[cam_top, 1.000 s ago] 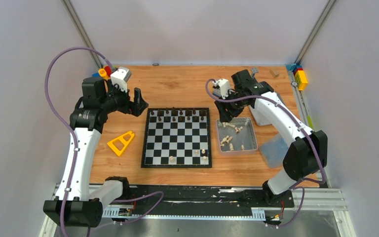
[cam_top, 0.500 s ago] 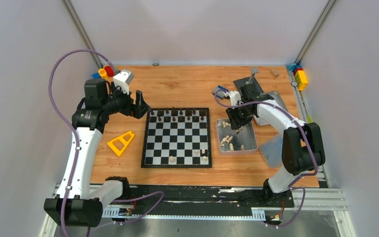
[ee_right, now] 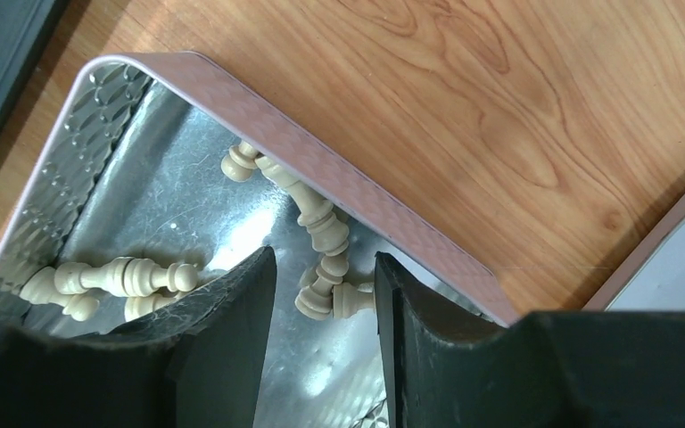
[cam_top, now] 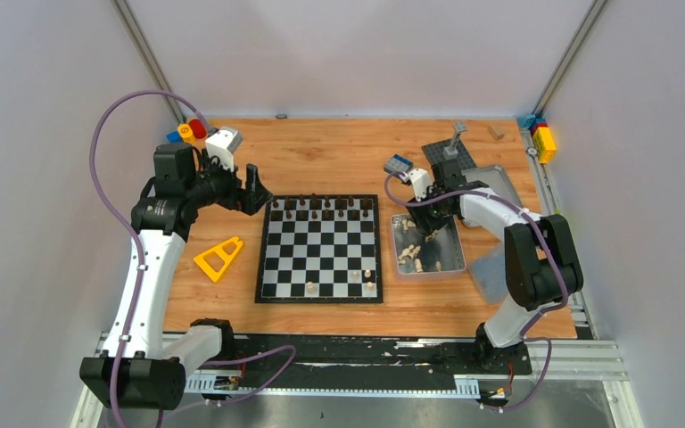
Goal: Set up the chess pieces on the board
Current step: Pick up the chess piece from the storage box.
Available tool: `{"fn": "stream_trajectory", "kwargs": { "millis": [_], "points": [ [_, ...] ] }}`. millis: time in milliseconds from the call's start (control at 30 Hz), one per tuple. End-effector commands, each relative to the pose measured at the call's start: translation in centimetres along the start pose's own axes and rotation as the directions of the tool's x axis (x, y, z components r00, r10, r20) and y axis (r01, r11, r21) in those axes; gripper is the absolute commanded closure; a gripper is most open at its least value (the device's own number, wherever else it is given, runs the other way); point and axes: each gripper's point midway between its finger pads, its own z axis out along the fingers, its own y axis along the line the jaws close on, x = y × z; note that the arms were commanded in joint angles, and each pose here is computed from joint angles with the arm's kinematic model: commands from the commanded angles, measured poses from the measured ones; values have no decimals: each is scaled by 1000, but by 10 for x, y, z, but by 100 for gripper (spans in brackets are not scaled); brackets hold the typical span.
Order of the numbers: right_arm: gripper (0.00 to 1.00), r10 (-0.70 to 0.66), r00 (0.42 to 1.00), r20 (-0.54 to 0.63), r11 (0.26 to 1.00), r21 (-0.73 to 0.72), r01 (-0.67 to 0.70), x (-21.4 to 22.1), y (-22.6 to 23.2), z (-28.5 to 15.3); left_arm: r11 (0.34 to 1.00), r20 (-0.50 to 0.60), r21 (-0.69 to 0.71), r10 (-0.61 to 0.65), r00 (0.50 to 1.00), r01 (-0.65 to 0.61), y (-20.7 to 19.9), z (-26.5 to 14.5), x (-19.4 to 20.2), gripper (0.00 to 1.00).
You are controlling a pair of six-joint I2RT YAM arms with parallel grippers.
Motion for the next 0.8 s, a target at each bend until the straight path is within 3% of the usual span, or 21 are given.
{"fn": "stream_trajectory", "kwargs": {
  "millis": [0,433,767],
  "points": [
    [54,-66,995,72,997,34,64,-13,-9,7,999,44,4,38,998,-38,1,-2,-10,0],
    [56,-101,993,66,995,8,101,-10,-9,26,999,37,-1,39,999,-39,4,1,-8,0],
    [62,-133,983,124,991,-12,136,-17,-5,30,999,28,1,36,999,-36,6,5,-6,0]
  ]
}}
